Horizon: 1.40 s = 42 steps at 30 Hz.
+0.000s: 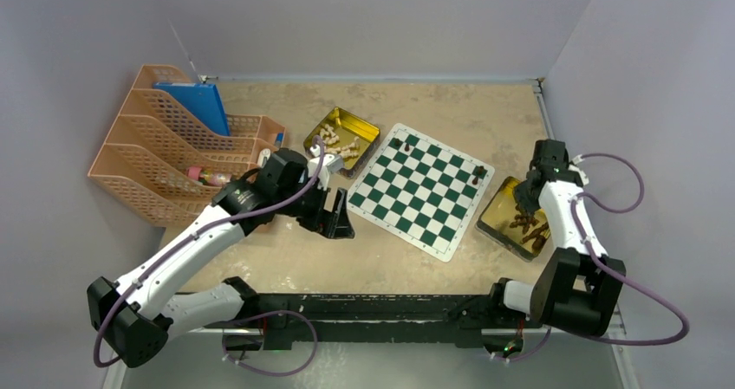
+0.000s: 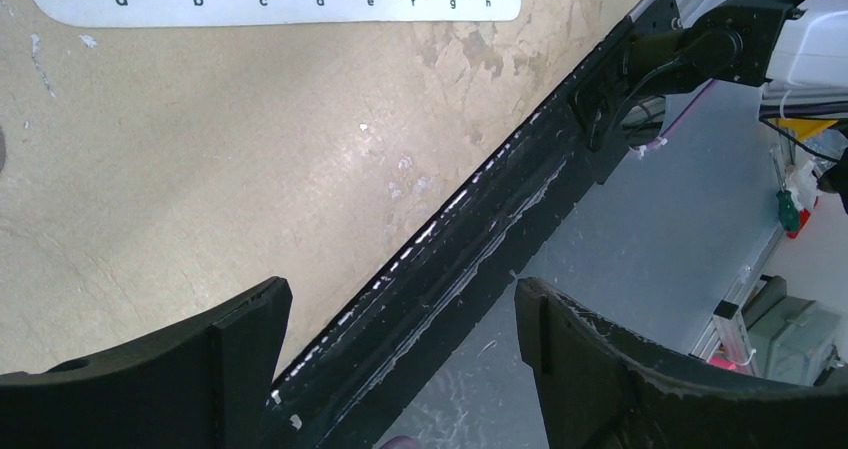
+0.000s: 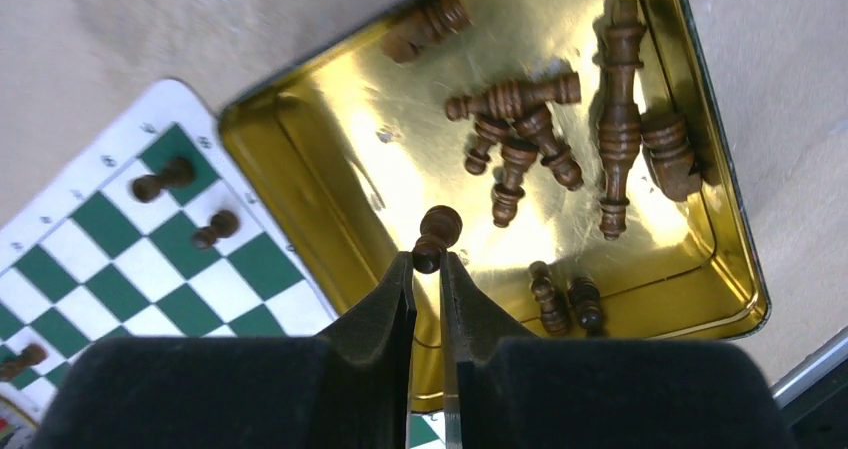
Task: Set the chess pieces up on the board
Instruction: Pick up the chess piece from the storage box, then place the chess piece on the chessboard.
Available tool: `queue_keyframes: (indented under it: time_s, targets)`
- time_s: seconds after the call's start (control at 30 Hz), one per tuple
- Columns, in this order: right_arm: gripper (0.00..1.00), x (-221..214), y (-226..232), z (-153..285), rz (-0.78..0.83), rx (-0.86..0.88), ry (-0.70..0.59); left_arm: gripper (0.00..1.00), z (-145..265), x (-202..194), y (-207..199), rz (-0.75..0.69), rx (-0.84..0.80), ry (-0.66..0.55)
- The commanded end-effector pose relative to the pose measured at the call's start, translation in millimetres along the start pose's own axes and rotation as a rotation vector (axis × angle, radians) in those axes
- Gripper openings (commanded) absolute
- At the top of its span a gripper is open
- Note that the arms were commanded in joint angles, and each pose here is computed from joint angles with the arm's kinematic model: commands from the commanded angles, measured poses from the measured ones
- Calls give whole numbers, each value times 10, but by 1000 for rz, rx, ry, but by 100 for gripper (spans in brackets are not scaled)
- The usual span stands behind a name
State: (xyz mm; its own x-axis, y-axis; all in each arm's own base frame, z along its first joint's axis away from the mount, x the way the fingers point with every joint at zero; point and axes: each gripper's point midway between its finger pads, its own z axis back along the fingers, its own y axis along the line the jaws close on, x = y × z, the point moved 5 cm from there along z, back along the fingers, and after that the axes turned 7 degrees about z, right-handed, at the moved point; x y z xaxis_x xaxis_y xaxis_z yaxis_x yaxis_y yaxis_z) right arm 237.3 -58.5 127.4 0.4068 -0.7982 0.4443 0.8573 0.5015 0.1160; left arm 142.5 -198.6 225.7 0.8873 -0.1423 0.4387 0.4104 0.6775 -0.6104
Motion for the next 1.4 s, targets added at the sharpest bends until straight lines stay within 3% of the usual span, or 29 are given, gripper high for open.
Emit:
queue_keyframes:
  time_s: [0.0, 0.27, 0.6, 1.03, 1.37]
  targets:
    - [11, 301, 75, 299, 46, 27, -88, 82, 169, 25, -102, -42, -23, -52]
    - [8, 466, 564, 644, 66, 270, -86, 82, 205, -16, -123, -7, -32, -55]
    - [9, -89, 1604, 774, 223, 509, 12, 82, 265, 107, -146, -25, 3, -107]
    - [11, -595, 2775, 307, 403, 567, 131, 81, 235, 253, -159, 25, 51, -117]
    - [11, -822, 2881, -60, 465, 448, 182, 81, 247, 276, -111, 58, 99, -145]
